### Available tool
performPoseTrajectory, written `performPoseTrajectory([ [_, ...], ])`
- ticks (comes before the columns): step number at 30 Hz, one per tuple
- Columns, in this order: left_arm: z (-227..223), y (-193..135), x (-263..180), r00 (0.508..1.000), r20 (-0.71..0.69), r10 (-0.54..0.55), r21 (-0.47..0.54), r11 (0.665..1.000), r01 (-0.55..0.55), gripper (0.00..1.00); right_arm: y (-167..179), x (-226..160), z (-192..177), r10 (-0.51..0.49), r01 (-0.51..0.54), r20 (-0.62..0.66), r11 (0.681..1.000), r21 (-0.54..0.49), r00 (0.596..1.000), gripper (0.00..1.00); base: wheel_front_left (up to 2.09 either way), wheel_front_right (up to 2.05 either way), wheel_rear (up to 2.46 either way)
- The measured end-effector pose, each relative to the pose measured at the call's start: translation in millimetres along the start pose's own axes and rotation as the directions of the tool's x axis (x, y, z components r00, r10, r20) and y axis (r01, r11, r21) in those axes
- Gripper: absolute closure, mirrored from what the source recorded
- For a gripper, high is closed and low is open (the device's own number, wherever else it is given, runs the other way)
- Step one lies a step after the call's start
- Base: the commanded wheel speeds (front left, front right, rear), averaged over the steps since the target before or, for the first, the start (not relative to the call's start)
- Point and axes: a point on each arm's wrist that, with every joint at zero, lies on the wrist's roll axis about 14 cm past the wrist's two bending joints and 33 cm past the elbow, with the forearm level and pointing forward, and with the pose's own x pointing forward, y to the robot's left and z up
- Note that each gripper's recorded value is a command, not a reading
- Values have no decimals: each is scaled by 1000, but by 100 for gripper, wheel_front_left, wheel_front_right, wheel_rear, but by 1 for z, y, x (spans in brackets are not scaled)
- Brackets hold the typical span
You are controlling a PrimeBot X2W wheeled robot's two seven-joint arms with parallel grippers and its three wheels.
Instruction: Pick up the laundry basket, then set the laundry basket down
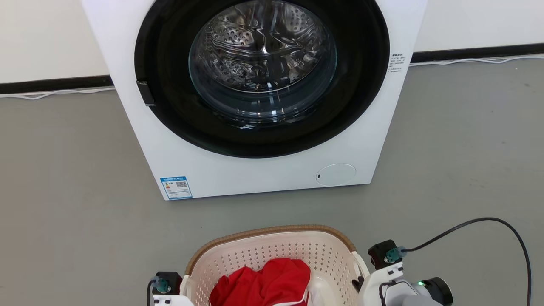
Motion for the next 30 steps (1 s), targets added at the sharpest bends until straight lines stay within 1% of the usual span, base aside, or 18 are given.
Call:
performPoseTrajectory([
  [30, -5, -10, 5, 999, -34, -20, 21, 1000, 20, 100, -5, -2, -13, -9, 10, -28, 1000, 21, 1000, 100, 0, 0, 0],
])
